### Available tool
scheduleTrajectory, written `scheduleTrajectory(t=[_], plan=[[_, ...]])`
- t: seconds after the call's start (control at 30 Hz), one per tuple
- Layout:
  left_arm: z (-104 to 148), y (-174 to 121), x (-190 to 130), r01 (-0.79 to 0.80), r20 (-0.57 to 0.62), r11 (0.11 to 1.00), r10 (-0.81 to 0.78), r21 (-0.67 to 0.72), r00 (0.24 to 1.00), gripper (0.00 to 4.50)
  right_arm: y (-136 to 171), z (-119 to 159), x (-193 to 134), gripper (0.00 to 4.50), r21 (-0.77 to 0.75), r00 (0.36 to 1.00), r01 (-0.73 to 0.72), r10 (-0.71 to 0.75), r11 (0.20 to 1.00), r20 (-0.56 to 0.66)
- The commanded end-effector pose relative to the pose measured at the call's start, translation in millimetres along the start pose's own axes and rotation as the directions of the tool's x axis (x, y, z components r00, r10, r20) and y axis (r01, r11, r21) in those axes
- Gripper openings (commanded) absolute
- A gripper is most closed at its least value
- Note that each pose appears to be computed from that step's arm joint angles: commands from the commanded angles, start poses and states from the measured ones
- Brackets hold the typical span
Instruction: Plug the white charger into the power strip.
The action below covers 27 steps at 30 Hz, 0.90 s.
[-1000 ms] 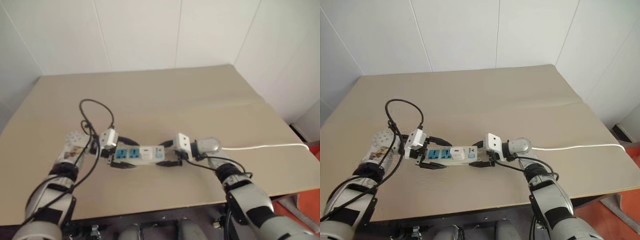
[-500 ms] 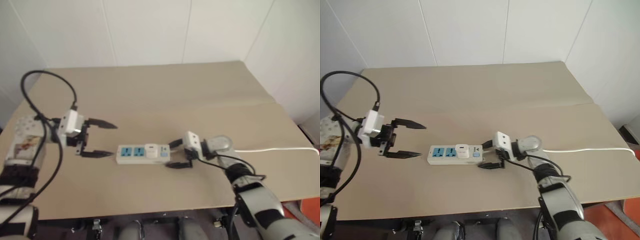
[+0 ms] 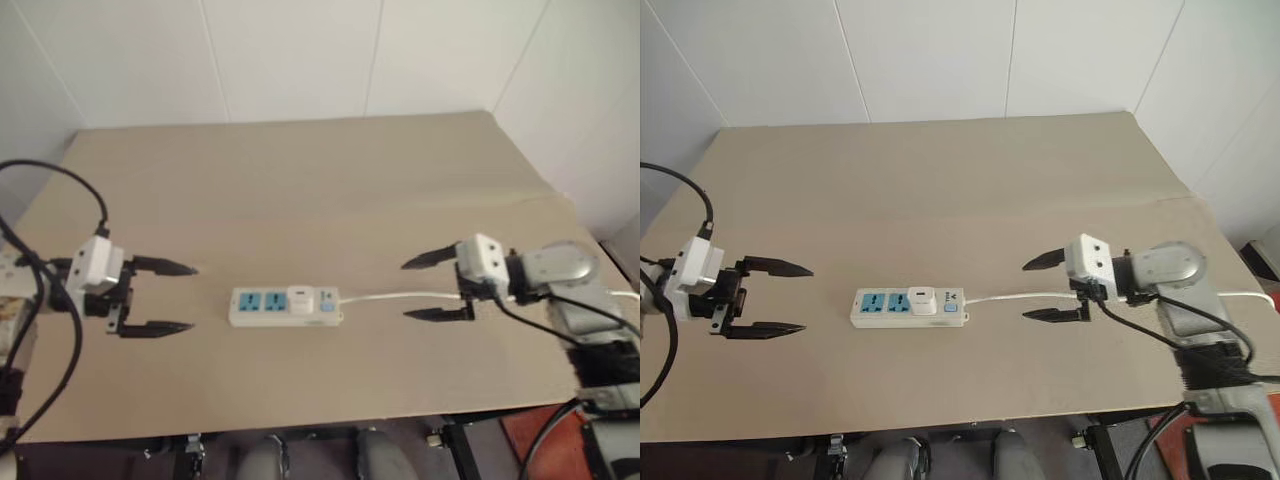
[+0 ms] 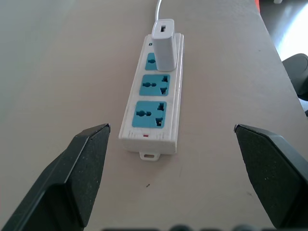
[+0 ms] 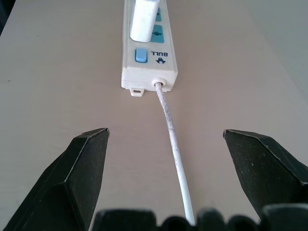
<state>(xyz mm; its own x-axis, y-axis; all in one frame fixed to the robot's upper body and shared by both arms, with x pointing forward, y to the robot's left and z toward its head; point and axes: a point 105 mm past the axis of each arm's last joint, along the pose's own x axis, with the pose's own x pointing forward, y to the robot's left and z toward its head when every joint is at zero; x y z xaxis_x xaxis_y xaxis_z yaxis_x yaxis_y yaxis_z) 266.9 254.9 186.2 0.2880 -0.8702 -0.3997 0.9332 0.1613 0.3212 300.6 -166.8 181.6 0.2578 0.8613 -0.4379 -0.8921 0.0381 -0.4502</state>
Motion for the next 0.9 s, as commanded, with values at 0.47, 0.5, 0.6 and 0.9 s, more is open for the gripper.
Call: scheduleTrajectory(t=[0.47, 0.5, 0.6, 0.9], plan=[[11.7, 7.0, 4.9, 0.024, 0.033, 0.999, -0.023, -0.037, 0.999, 4.5, 10.0, 14.0, -2.4, 4.47, 0.071, 0.992, 0.125, -0.124, 0.99, -0.02], [11.1, 9.7, 7.8, 0.025, 0.036, 0.999, -0.024, -0.037, 0.999, 4.5, 8.2, 13.7, -3.3, 4.47, 0.071, 0.991, 0.135, -0.134, 0.988, -0.027], [9.2, 17.8, 17.3, 0.032, 0.043, 0.999, -0.031, -0.028, 0.999, 4.5, 5.1, 10.1, -6.5, 4.47, 0.074, 0.988, 0.152, -0.149, 0.986, -0.049], [16.8, 35.5, 39.3, 0.072, 0.047, 0.997, -0.073, 0.033, 0.996, 4.5, -0.7, 0.8, -14.6, 4.47, 0.107, 0.99, 0.131, -0.124, 0.986, -0.069]])
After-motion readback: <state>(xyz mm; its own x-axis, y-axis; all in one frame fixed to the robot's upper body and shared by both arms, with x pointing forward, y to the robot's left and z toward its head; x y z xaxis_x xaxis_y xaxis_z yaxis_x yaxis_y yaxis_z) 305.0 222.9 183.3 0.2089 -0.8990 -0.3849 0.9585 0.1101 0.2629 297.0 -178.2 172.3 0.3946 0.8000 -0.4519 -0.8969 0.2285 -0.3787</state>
